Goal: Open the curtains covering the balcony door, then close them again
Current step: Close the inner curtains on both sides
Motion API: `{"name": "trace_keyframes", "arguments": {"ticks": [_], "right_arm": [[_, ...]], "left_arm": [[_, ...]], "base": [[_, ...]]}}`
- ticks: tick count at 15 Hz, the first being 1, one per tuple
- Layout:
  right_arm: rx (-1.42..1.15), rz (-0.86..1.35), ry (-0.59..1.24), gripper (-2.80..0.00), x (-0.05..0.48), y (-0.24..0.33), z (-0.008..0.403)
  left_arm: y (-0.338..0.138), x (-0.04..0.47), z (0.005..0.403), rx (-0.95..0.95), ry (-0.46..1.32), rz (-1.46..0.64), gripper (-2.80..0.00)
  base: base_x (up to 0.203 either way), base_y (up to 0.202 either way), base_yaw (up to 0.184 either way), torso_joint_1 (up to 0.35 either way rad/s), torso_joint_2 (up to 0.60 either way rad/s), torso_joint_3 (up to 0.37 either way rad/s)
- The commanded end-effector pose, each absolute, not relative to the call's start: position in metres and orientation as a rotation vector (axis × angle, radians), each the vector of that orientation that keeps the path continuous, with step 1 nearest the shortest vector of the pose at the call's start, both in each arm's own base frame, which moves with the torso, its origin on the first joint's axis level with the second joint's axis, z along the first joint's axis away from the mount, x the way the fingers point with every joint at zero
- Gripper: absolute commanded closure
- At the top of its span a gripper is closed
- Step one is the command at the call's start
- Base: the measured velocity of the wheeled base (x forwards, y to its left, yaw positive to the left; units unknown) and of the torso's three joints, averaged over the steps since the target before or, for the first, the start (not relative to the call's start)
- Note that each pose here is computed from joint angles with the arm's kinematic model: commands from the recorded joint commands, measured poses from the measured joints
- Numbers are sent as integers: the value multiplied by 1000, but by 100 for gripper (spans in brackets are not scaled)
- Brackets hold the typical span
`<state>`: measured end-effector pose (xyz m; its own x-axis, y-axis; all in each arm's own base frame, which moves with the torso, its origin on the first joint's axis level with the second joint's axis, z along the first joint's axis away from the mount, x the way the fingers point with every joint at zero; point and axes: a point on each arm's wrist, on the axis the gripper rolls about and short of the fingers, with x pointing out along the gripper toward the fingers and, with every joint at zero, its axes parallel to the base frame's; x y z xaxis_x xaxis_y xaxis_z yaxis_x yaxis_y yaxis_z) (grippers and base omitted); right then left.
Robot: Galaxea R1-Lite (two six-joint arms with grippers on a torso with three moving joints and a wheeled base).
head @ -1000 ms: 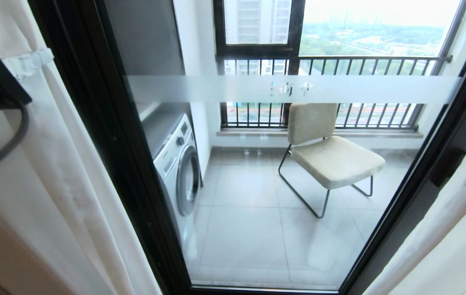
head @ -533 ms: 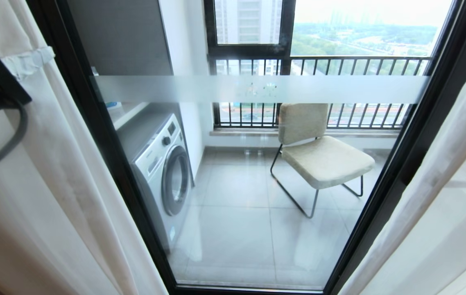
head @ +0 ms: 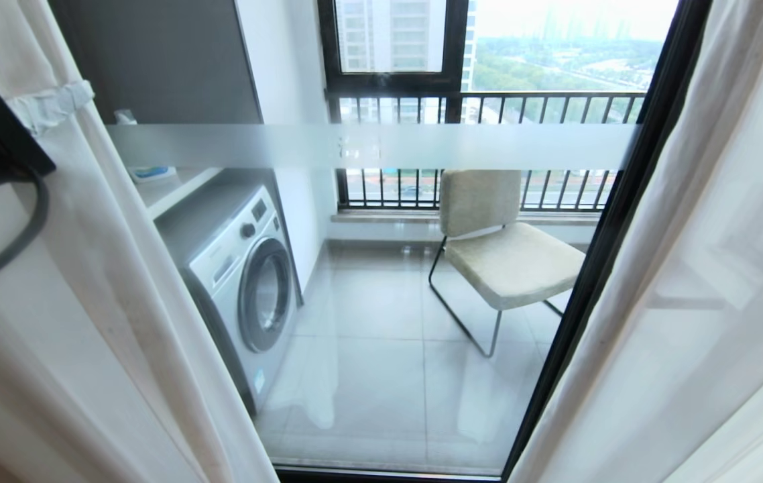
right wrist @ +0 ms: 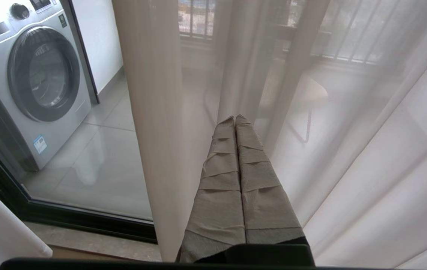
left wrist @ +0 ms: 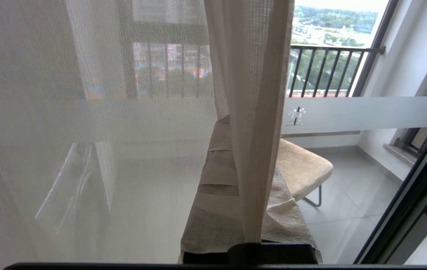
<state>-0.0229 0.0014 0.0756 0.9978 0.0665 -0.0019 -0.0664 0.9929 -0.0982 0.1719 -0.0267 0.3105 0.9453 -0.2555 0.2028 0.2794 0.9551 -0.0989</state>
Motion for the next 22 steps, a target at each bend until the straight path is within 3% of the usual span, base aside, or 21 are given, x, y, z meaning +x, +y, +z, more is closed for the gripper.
{"name": "trace_keyframes", "arguments": {"ticks": [1,22], "right_arm": [[-100,68,-2,0,-23,1,76],[-100,68,-2,0,-23,1,76]], "left_arm": [[-27,173,307,-128,-179,-274,0],[-28,168,303,-129,-172,-286,0]], "base": [[0,-192,1,2,0,2],[0,-192,3,2,2,2]]}}
